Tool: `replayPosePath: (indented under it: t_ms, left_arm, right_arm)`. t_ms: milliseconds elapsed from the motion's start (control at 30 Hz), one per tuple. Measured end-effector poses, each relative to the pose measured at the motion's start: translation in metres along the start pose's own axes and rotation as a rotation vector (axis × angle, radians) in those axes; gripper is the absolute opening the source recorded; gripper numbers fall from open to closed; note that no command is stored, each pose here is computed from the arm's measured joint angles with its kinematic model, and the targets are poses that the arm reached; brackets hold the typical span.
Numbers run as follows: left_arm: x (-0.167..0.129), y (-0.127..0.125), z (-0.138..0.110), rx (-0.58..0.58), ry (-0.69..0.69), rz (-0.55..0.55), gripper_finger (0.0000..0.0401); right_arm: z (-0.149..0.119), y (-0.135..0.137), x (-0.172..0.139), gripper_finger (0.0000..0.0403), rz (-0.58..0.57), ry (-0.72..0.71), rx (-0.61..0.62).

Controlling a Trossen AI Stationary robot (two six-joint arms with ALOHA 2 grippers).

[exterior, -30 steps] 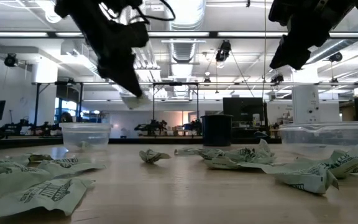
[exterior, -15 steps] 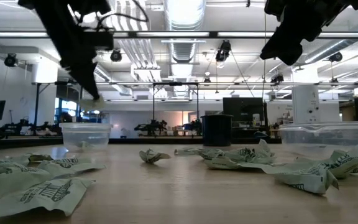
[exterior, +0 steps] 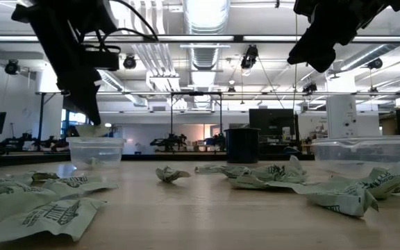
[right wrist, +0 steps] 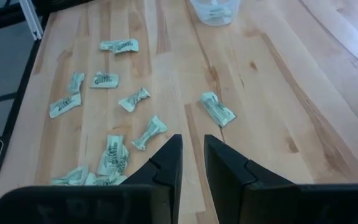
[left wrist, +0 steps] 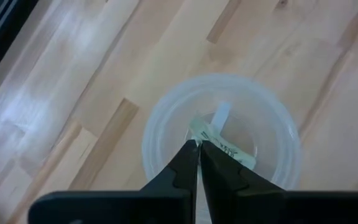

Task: Pick and place items into bin
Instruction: Put the white sweetener packet into the left transparent bin, then put the white sweetener packet into the right transparent bin

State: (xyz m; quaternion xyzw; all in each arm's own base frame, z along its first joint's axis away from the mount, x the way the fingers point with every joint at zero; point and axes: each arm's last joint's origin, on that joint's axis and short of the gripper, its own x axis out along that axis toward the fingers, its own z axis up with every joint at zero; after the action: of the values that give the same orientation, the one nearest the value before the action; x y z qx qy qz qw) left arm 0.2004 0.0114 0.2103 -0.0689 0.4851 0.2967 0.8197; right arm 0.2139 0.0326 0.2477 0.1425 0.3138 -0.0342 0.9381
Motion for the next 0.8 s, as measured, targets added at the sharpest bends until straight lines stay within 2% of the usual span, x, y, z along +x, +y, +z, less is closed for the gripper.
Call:
replayPosePath:
  t_ms: [300, 467, 633, 800]
  left_arm:
    - [0.0, 0.002, 0.002, -0.002, -0.023, 0.042, 0.0077]
    - [-0.011, 0.002, 0.013, -0.026, -0.064, 0.016, 0.009]
    - [-0.036, 0.003, 0.03, -0.076, -0.139, -0.101, 0.0091]
    - [-0.056, 0.004, 0.036, -0.104, -0.223, -0.22, 0.0091]
  right_arm:
    - [0.0, 0.0, 0.0, 0.0058, 0.001, -0.002, 0.0]
    - [0.006, 0.003, 0.002, 0.0062, 0.043, -0.052, -0.059]
    - [0.012, 0.007, 0.011, 0.0069, 0.077, -0.115, -0.122]
    - [0.017, 0.009, 0.033, 0.0083, 0.049, -0.064, -0.174]
